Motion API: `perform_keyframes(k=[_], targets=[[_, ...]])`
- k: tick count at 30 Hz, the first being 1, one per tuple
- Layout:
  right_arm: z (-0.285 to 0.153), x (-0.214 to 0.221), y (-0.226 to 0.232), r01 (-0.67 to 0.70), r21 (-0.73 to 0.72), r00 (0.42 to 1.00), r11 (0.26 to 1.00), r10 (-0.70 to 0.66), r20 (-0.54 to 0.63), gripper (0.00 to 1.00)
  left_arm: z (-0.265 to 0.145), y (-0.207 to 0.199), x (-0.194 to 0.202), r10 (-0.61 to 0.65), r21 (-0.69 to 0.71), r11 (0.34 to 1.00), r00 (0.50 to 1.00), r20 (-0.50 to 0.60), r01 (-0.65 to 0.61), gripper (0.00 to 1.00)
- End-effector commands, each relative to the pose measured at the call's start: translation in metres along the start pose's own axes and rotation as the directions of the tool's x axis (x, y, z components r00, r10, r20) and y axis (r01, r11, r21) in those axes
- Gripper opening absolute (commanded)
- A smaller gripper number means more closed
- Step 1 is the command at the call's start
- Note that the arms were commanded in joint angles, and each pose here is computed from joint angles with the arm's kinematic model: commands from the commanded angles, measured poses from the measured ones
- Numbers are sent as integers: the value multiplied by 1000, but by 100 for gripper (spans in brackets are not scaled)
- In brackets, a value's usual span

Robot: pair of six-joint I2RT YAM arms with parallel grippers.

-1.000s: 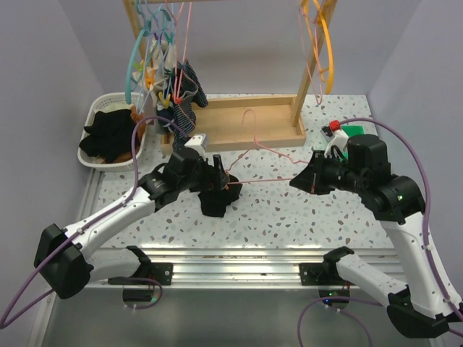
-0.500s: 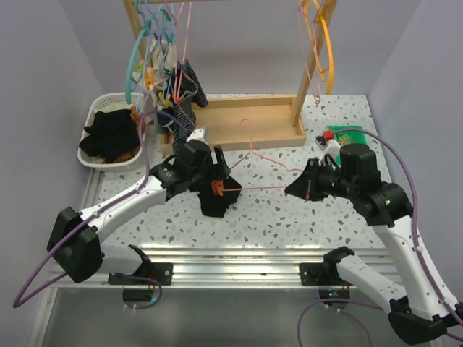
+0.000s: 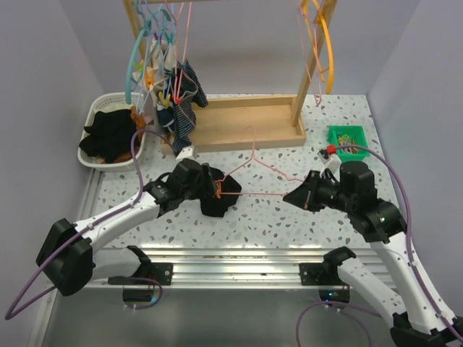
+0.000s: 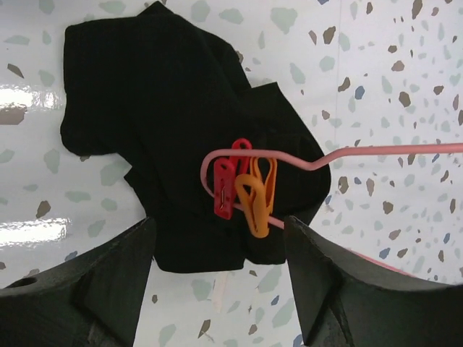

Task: Remove the underwear clipped to the hanger
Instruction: Remove the underwear from the hanger.

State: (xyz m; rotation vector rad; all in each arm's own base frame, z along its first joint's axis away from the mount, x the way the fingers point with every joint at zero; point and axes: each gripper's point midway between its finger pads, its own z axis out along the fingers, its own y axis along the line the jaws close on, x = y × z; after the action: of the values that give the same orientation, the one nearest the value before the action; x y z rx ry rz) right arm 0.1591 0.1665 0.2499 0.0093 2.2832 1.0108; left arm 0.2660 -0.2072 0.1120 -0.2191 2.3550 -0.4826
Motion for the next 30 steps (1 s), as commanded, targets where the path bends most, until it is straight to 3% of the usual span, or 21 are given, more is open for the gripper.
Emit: perform_keyframes(k=[1,8,16,22,30], targets=[[-8,-26,25,14,-77,994,997,-5,105,0,-9,-20,-28,-15,108,994,991,134,1,74],[-24,-53,60,31,-166,985,986,-2,172,0,-46,-51,-88,2,207,975,942,336,-75,75],[-34,-69,91,54,-248,985,967,-11,172,0,-63,-36,-150,-21,182,981,897,441,-67,78],[-35,-68,96,51,-276,987,960,-5,162,0,-59,-42,-158,50,176,973,887,458,-146,77],[-32,-72,95,19,-258,988,966,20,150,0,-65,-71,-149,67,327,916,892,446,-232,73]])
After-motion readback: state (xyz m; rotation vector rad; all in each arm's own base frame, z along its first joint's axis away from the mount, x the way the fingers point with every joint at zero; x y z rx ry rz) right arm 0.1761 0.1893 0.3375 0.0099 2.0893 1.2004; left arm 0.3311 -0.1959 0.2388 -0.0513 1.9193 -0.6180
